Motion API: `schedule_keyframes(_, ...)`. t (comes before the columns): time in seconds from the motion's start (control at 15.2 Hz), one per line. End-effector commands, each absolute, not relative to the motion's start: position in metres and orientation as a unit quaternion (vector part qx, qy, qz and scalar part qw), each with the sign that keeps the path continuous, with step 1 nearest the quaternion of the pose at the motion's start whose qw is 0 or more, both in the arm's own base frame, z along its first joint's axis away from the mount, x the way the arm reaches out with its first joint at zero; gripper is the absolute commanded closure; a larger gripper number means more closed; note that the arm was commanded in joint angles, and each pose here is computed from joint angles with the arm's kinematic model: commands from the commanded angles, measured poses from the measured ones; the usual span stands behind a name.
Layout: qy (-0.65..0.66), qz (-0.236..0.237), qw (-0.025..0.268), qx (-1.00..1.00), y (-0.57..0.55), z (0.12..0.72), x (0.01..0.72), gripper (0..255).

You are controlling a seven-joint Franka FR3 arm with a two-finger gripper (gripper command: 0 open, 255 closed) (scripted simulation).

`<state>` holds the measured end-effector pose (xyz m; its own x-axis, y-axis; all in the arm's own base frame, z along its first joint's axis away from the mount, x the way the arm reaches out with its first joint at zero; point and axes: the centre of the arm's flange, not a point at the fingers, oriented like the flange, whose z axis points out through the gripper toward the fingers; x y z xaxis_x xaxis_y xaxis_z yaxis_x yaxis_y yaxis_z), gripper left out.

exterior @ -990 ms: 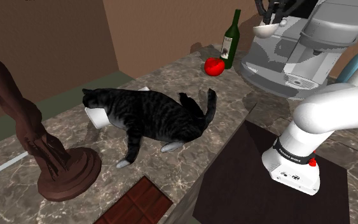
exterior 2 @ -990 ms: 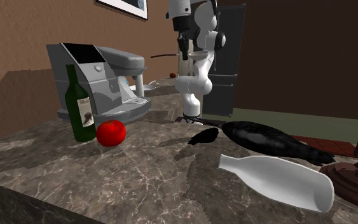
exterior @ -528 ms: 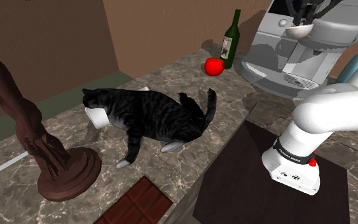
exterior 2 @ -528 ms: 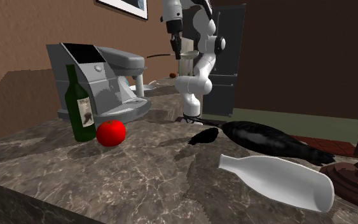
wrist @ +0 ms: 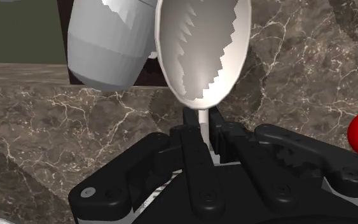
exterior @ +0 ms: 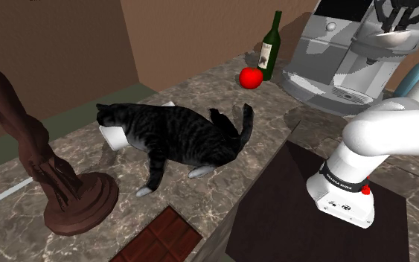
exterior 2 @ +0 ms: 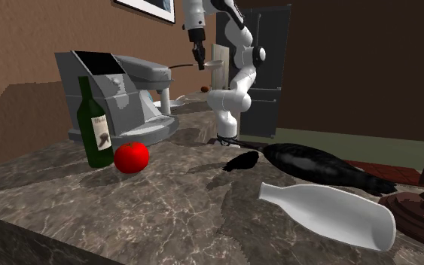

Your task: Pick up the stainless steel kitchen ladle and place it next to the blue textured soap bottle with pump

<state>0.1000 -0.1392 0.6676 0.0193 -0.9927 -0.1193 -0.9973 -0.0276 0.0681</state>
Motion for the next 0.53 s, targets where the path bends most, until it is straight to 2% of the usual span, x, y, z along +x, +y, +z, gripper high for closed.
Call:
schedule_keyframes(0.0, 0.697, 0.067, 0.017, -0.714, -0.156, 0.670, 0.079, 255)
schedule_keyframes(0.46, 0.697, 0.067, 0.017, -0.714, -0.214, 0.670, 0.007, 255)
